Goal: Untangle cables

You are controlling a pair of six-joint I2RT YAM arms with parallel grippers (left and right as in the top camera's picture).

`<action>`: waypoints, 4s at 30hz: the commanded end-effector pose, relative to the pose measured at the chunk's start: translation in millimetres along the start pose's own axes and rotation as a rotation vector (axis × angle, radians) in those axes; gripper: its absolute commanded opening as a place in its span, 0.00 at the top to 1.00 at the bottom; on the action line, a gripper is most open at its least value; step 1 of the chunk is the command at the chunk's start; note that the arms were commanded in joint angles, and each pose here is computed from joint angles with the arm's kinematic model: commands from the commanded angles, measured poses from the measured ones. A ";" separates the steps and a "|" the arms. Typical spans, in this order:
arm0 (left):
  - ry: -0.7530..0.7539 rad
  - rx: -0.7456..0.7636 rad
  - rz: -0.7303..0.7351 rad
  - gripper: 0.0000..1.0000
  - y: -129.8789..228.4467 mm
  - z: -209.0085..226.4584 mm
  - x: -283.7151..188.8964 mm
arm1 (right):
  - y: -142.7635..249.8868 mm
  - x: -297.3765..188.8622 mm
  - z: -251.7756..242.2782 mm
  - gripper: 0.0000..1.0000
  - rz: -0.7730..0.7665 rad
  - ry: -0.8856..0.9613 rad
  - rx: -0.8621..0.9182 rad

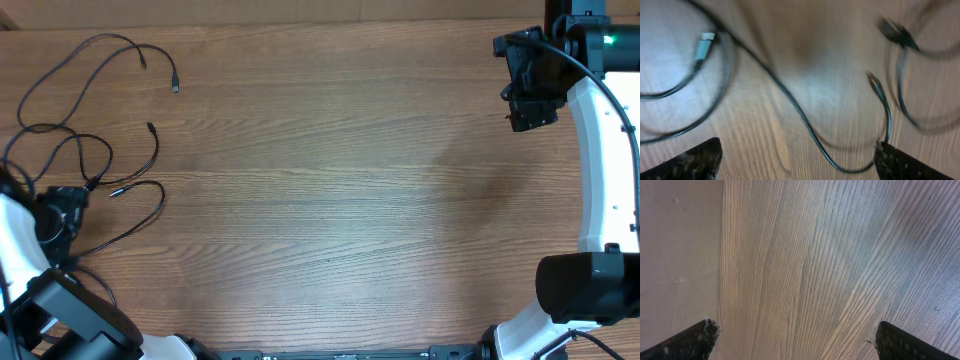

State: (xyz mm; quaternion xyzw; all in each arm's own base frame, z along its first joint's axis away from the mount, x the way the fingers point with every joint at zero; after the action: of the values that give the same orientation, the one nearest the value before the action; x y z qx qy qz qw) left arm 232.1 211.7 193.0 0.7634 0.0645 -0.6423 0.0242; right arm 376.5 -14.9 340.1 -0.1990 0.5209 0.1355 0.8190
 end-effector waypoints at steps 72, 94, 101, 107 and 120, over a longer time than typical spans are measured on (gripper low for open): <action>-0.181 0.912 0.143 0.38 123.8 -46.7 81.3 | -0.2 -12.7 -1.6 0.00 -0.029 -0.022 -0.003; -0.122 0.938 0.151 0.45 125.7 -51.5 84.8 | -0.2 -12.7 -1.6 0.00 -0.029 -0.022 -0.003; -0.135 0.921 0.152 0.62 129.0 -33.3 106.0 | -0.2 -12.7 -1.6 0.00 -0.029 -0.022 -0.003; -0.143 0.919 0.149 0.89 128.5 -32.8 105.6 | -0.2 -12.7 -1.5 0.00 -0.029 -0.022 -0.003; -0.183 0.568 -0.008 0.96 111.9 -65.3 27.8 | -0.2 -12.7 -1.5 0.00 -0.029 -0.022 -0.003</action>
State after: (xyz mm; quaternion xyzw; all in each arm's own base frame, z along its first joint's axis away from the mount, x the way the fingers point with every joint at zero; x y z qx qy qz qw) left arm 315.4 103.9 146.0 0.6574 -0.2341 -0.6788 -0.2285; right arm 376.5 -14.9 340.1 -0.1988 0.5207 0.1355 0.8191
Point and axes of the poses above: each gripper's point midway between its finger pads, its own x axis out along the fingers, its own z axis along the line the jaws close on, y = z × x, the point moved 10 cm from there along -x, back along the fingers, and after that the axes turned 13 degrees about -x, right-handed, at the moved point
